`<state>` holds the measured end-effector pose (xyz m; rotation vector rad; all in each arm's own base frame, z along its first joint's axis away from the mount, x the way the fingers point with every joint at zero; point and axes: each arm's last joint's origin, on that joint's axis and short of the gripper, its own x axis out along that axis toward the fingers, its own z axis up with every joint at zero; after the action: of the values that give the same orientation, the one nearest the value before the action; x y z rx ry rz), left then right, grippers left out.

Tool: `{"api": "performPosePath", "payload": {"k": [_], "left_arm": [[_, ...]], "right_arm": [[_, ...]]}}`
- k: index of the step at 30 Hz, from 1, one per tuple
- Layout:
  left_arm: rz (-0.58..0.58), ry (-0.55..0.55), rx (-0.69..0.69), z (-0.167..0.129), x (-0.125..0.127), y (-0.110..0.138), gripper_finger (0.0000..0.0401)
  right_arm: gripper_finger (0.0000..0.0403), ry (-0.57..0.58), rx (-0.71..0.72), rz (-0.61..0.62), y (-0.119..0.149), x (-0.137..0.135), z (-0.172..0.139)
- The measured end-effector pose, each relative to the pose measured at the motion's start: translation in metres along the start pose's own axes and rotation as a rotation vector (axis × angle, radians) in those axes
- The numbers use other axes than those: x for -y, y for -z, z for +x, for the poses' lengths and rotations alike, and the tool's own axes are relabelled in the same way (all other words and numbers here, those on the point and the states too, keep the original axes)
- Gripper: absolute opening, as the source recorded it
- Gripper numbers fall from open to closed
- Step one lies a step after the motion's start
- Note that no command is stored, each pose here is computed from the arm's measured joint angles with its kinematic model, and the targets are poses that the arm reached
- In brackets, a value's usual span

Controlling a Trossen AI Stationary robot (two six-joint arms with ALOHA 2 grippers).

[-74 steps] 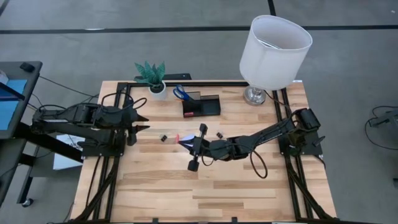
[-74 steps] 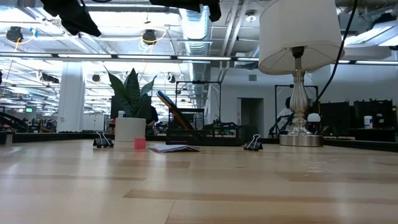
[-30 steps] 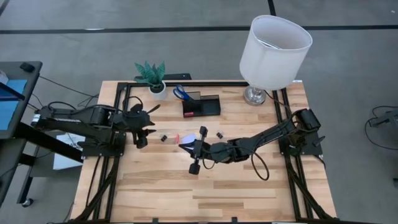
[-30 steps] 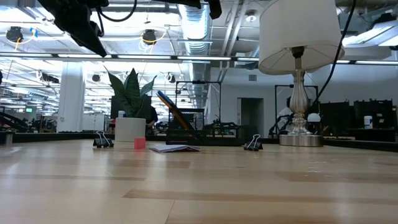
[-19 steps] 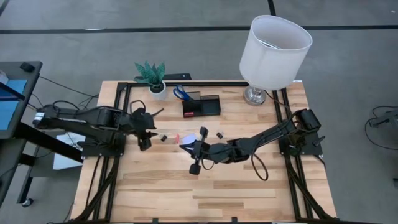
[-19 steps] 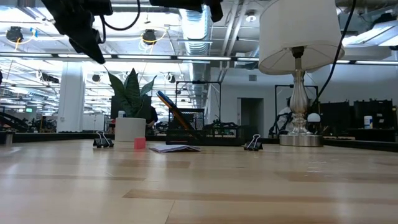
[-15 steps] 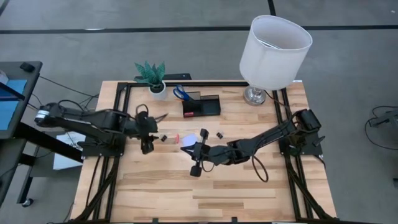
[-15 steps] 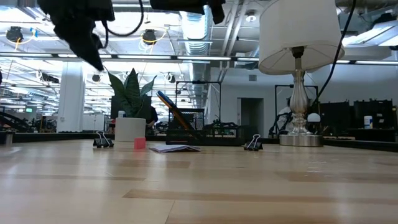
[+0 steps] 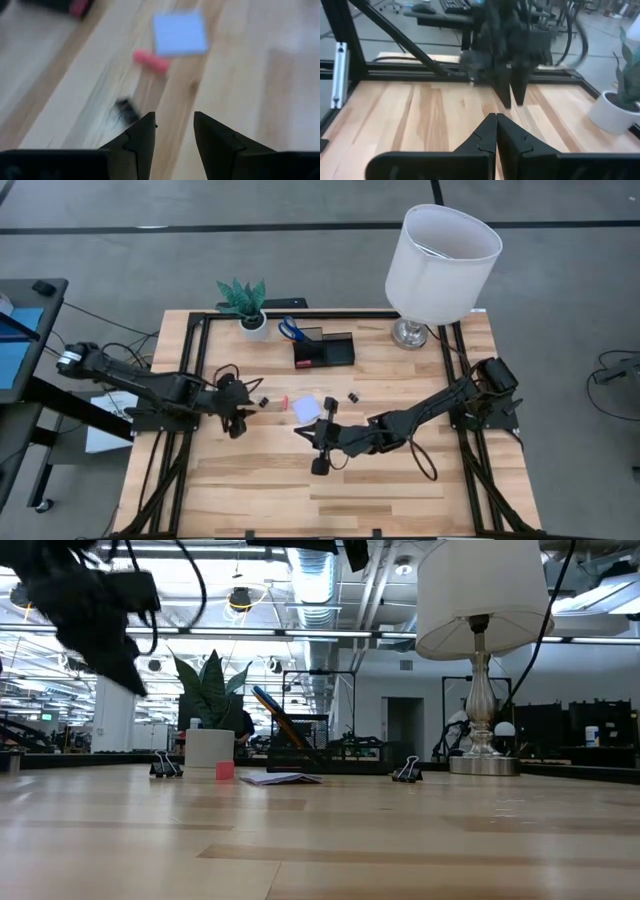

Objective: Pick and place office supplies into organizer
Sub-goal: Put the eraser into the desk organizer

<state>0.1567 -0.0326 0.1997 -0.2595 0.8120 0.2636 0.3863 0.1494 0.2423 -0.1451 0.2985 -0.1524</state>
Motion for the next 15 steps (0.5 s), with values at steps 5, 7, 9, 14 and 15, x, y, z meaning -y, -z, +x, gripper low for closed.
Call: {"api": "performPosePath", "payload": {"k": [5, 7, 9, 14, 15], "left_arm": [[0.056, 0.085, 0.161, -0.019, 0.012, -0.003, 0.0126], [0.074, 0.1, 0.205, -0.024, 0.018, -0.002, 0.0126], [0.024, 0.082, 0.261, -0.027, 0.024, 0.0, 0.0126], [-0.137, -0.071, 0.464, -0.035, 0.041, 0.015, 0.0126], [-0.153, -0.098, 0.509, -0.036, 0.045, 0.018, 0.0126]], "right_arm": [[0.0001, 0.049, -0.059, 0.012, 0.007, 0.001, 0.0], [0.0001, 0.078, -0.08, 0.023, 0.009, 0.002, -0.001], [0.0001, 0.117, -0.094, 0.038, 0.011, 0.001, -0.002], [0.0001, 0.223, -0.124, 0.038, 0.017, -0.003, -0.009], [0.0001, 0.244, -0.127, 0.029, 0.018, -0.004, -0.01]]}}
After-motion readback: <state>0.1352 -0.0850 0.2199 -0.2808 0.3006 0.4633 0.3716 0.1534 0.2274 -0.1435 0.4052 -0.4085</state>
